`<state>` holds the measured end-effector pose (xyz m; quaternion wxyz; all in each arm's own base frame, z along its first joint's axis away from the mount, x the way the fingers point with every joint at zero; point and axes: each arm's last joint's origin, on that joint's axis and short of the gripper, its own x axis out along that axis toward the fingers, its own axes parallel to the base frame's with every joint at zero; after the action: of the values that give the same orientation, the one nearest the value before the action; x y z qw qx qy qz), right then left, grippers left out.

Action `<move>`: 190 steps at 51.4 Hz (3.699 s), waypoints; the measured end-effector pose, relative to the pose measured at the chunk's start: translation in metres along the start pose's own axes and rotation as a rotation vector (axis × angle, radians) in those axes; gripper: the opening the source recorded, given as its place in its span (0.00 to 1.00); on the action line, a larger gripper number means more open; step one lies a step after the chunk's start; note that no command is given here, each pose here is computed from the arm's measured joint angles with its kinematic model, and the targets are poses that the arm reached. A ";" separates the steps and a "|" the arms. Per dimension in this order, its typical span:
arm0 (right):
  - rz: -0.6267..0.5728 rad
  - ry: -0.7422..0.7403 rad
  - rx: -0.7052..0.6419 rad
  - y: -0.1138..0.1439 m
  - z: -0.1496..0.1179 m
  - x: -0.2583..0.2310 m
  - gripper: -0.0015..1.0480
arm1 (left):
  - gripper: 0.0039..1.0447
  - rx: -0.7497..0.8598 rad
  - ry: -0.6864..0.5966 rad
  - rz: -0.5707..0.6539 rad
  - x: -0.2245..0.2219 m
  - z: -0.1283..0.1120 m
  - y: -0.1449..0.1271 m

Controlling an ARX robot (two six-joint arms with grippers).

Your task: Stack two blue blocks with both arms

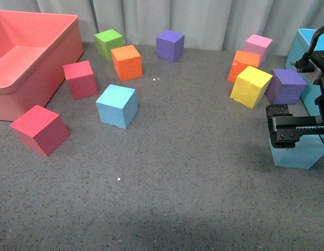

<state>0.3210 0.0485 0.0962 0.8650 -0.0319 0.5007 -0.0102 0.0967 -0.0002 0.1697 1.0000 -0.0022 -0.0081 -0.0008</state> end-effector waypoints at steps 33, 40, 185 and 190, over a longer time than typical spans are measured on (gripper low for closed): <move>0.005 0.127 0.049 0.000 -0.007 0.046 0.48 | 0.94 0.000 0.000 0.000 0.000 0.000 0.000; 0.052 0.103 0.043 0.013 -0.003 0.035 0.44 | 0.94 0.000 0.000 0.000 0.000 0.000 0.000; 0.022 -1.042 0.066 -0.050 -0.129 -0.149 0.01 | 0.94 0.000 0.000 0.001 0.000 0.000 0.000; 0.022 -1.044 0.066 -0.050 -0.133 -0.152 0.01 | 0.94 0.000 0.000 0.001 0.000 0.000 0.000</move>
<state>0.1311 0.0003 0.1650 1.0000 -0.0001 0.0026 0.0004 0.0967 -0.0002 0.1697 1.0000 -0.0022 -0.0079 -0.0002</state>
